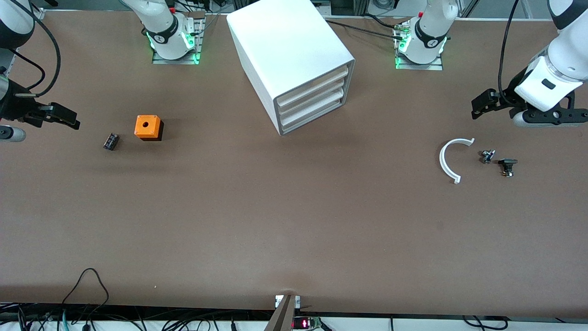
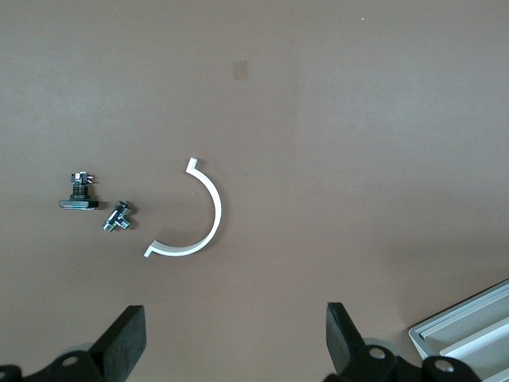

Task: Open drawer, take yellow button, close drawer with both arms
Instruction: 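Move the left gripper toward the handle of the white drawer unit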

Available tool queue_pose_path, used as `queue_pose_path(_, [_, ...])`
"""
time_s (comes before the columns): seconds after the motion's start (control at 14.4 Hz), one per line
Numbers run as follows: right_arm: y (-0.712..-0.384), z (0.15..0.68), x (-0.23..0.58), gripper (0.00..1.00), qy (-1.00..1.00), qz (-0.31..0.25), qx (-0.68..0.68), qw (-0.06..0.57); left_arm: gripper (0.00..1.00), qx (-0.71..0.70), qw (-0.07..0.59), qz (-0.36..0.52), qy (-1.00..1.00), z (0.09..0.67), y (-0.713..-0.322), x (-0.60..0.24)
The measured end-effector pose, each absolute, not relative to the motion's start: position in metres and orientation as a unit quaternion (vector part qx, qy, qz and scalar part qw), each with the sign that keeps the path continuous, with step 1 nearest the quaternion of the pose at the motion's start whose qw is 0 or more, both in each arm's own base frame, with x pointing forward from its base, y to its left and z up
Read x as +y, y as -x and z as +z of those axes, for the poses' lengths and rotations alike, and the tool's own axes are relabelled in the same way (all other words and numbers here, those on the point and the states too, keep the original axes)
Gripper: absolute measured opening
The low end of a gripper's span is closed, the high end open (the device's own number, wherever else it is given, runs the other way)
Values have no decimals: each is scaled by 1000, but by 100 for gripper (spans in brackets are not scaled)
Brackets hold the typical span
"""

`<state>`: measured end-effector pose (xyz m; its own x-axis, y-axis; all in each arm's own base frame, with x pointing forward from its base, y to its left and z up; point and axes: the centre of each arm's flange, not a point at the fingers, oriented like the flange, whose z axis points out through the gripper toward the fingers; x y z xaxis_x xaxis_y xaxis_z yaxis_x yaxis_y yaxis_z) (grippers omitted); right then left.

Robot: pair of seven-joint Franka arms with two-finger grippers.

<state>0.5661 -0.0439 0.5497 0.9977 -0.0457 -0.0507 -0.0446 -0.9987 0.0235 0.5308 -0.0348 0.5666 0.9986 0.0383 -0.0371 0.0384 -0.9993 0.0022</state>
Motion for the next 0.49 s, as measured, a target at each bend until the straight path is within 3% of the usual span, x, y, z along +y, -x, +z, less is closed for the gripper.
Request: queue_pose_path(0.49, [-567, 550, -47, 100, -999, -20, -25, 11, 100, 16, 3, -12, -1000, 573, -539, -35])
